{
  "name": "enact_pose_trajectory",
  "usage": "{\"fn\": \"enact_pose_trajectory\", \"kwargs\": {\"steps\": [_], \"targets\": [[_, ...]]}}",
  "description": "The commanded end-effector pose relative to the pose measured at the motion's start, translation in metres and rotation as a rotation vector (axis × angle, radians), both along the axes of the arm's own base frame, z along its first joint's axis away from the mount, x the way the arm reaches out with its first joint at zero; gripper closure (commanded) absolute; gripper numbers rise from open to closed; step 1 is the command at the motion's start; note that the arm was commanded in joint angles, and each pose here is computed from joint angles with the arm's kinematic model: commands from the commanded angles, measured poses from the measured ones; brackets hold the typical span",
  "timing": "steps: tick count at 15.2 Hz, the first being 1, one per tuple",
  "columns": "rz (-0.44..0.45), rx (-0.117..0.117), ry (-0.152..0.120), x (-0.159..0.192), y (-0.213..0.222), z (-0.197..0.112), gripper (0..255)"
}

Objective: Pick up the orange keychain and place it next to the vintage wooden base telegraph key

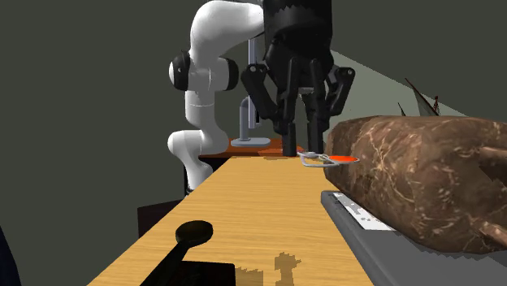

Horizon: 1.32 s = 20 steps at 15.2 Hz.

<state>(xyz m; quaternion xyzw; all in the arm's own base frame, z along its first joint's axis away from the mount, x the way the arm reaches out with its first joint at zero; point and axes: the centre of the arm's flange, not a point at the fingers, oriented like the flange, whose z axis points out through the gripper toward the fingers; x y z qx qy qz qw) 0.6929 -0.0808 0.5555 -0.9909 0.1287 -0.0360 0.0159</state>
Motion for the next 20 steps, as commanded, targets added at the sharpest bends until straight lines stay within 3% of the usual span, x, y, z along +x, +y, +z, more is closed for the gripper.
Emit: {"fn": "enact_pose_trajectory", "kwargs": {"steps": [1, 20], "targets": [[0.000, 0.000, -0.001, 0.000, 0.000, -0.009, 255], [0.000, 0.000, -0.001, 0.000, 0.000, -0.109, 255]]}}
